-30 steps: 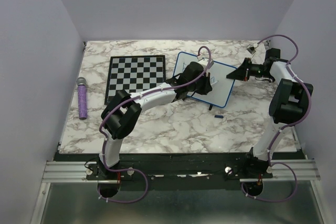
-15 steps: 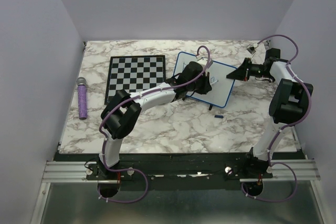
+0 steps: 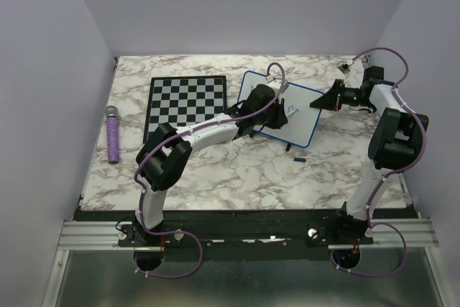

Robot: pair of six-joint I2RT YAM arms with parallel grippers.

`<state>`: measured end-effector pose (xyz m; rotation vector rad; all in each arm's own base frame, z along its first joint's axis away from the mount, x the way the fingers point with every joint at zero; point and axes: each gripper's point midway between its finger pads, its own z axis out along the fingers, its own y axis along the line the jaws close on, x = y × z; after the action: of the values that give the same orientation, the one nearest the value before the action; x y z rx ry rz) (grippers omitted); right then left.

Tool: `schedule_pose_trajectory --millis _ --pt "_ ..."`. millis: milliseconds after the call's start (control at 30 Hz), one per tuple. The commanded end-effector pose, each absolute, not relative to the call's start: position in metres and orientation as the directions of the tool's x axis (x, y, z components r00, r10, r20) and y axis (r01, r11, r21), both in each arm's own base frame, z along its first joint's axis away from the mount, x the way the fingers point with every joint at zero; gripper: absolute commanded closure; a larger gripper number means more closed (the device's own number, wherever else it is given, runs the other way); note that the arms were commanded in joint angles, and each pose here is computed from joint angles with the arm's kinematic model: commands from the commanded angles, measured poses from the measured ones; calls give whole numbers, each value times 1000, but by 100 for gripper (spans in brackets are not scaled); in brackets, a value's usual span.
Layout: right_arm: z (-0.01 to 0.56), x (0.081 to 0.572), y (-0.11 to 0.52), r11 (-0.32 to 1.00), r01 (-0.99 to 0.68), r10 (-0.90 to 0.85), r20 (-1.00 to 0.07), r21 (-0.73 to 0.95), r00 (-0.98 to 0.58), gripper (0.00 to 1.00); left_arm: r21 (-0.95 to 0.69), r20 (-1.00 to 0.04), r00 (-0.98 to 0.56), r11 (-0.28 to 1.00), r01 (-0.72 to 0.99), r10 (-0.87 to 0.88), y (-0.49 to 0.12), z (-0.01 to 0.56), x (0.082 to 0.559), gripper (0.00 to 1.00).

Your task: Write a sentence on the whiteboard

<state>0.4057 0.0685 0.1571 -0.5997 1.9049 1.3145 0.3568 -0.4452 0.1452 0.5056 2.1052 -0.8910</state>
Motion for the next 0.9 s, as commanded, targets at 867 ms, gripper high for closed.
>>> schedule_pose_trajectory --millis 867 --pt "167 413 68 391 -775 -22 -837 496 -547 99 -426 -729 -676 700 573 110 -427 115 346 100"
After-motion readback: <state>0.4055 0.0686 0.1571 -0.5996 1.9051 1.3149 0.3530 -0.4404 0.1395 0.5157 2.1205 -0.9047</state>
